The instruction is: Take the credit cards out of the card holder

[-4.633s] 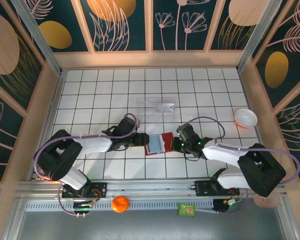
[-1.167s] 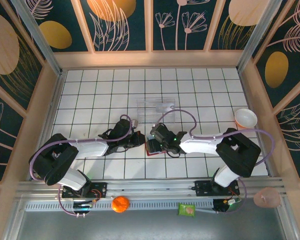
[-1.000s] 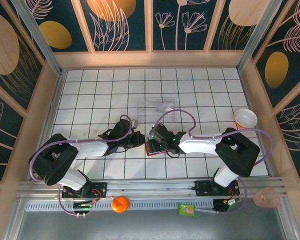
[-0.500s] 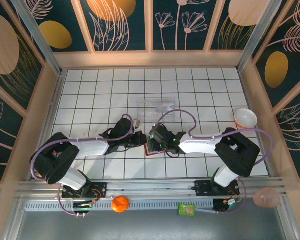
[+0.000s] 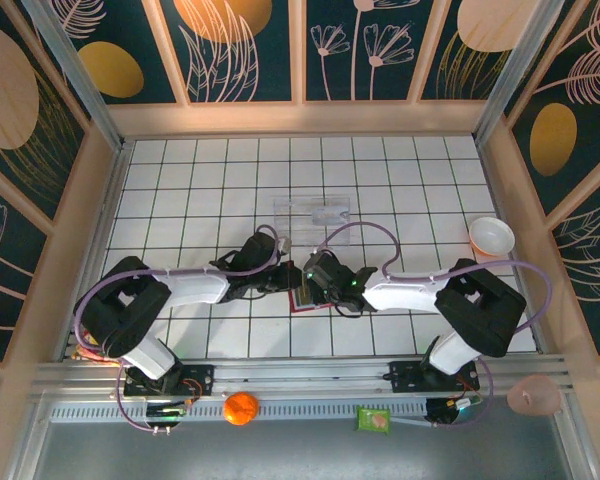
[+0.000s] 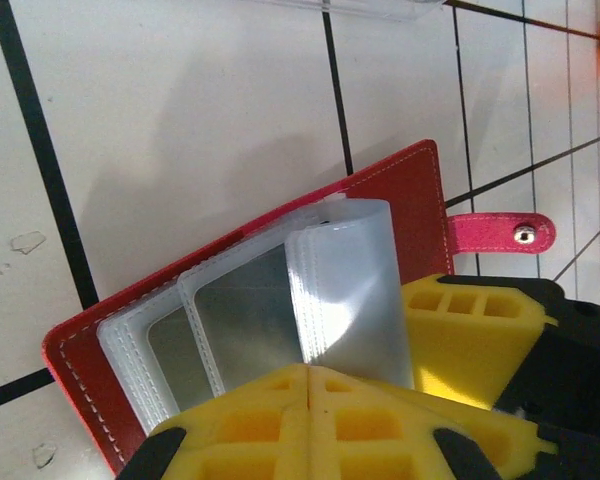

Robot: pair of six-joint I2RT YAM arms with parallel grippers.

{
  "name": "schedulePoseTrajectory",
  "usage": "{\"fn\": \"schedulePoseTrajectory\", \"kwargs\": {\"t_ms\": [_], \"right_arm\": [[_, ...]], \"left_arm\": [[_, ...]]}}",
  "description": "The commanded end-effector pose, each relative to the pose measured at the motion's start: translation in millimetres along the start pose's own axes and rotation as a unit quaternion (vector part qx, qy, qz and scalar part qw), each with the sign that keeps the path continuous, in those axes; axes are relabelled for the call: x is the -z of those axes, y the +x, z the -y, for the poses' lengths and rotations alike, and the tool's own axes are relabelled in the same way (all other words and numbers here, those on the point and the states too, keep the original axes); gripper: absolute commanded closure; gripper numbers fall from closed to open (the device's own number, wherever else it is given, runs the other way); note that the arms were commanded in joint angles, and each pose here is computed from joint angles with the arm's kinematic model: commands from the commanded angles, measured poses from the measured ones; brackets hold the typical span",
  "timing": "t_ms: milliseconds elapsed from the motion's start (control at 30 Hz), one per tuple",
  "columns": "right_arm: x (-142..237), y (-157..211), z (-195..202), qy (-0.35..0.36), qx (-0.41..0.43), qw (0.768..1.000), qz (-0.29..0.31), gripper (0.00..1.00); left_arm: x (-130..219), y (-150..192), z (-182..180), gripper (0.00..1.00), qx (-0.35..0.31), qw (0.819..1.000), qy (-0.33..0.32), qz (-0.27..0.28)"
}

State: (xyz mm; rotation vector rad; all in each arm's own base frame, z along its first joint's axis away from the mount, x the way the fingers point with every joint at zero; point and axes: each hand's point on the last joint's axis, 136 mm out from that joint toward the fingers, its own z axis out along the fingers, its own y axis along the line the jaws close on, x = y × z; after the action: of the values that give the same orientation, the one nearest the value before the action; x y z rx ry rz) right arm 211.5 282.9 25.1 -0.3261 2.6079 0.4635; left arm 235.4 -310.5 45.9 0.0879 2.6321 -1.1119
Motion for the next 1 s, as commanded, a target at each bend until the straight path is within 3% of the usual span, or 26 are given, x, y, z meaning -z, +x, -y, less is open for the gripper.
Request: {"fn": "schedulePoseTrajectory", "kwargs": {"t_ms": [0, 333, 567, 800, 900, 967], "right_arm": [[3.7, 1.1, -10.4, -0.024, -0.003, 1.000, 0.003, 0.66], [7.9, -1.2, 6.0, 0.022, -0.022, 0.999, 0.008, 0.61], [26.9, 4.6, 51.3, 0.127, -0.037, 0.991, 0.016, 0.53], [63.8, 8.7, 99.0, 0.186, -0.072, 0.979, 0.031, 0.47], [79.5, -3.0, 101.6, 0.165, -0.090, 0.981, 0.053, 0.50], [92.0, -29.0, 64.4, 0.066, -0.066, 0.991, 0.092, 0.58]], "left_arm": [[-9.5, 23.7, -12.5, 1.00, -0.016, 0.998, -0.034, -0.045], [-14.6, 51.9, -68.6, 1.00, -0.042, 0.983, -0.146, -0.105], [-14.2, 57.3, -77.7, 1.00, -0.043, 0.981, -0.156, -0.109], [-15.0, 50.5, -75.0, 1.00, -0.053, 0.981, -0.156, -0.099], [-15.1, 44.5, -66.6, 1.00, -0.061, 0.983, -0.145, -0.090], [-14.8, 39.6, -61.0, 1.00, -0.065, 0.985, -0.138, -0.083]]}}
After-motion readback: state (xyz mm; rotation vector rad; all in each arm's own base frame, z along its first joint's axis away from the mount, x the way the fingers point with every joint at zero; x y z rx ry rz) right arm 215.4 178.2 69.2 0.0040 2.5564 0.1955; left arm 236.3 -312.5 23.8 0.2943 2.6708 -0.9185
